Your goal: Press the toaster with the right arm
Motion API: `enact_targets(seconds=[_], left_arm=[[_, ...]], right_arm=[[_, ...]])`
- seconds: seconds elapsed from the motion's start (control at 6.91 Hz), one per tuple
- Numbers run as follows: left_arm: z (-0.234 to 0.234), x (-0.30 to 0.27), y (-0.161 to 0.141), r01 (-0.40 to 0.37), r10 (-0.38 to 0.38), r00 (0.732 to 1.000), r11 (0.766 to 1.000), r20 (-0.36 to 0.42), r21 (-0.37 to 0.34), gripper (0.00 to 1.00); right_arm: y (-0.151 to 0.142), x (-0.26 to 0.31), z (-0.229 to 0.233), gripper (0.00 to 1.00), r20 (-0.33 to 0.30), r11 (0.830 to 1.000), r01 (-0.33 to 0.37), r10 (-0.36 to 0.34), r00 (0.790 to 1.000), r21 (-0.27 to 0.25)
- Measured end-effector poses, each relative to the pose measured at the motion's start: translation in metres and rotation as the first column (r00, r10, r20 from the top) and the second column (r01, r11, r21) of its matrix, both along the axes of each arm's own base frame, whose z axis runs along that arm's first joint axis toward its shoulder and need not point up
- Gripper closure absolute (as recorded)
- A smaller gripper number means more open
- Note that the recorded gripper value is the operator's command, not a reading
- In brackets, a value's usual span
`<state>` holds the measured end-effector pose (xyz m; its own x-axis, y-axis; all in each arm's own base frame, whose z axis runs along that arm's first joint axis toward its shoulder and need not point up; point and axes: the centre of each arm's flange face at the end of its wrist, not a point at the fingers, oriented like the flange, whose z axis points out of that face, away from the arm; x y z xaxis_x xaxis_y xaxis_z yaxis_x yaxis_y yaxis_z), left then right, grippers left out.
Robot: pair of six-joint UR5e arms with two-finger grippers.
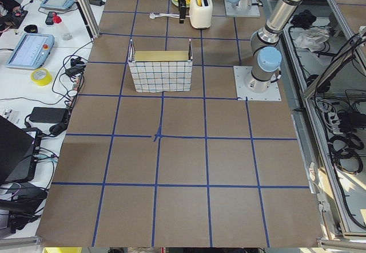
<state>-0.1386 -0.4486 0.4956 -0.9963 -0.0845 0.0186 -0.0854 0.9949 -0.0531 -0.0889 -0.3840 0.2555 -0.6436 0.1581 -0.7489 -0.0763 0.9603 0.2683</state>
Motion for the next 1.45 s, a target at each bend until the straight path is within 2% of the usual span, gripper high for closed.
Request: enact_targets(seconds=[0.58, 1.45], left_arm=[[0.000, 0.000, 0.000, 0.000, 0.000, 1.000, 1.000, 0.000, 0.000, 0.00], [0.000, 0.000, 0.000, 0.000, 0.000, 1.000, 1.000, -0.001, -0.001, 0.00]], right_arm=[[0.001, 0.000, -0.016, 1.00, 0.021, 1.000, -0.002, 0.001, 1.000, 0.027], [-0.001, -0.002, -0.039, 1.00, 0.016, 0.999, -0.005, 0.005, 1.000, 0.032]])
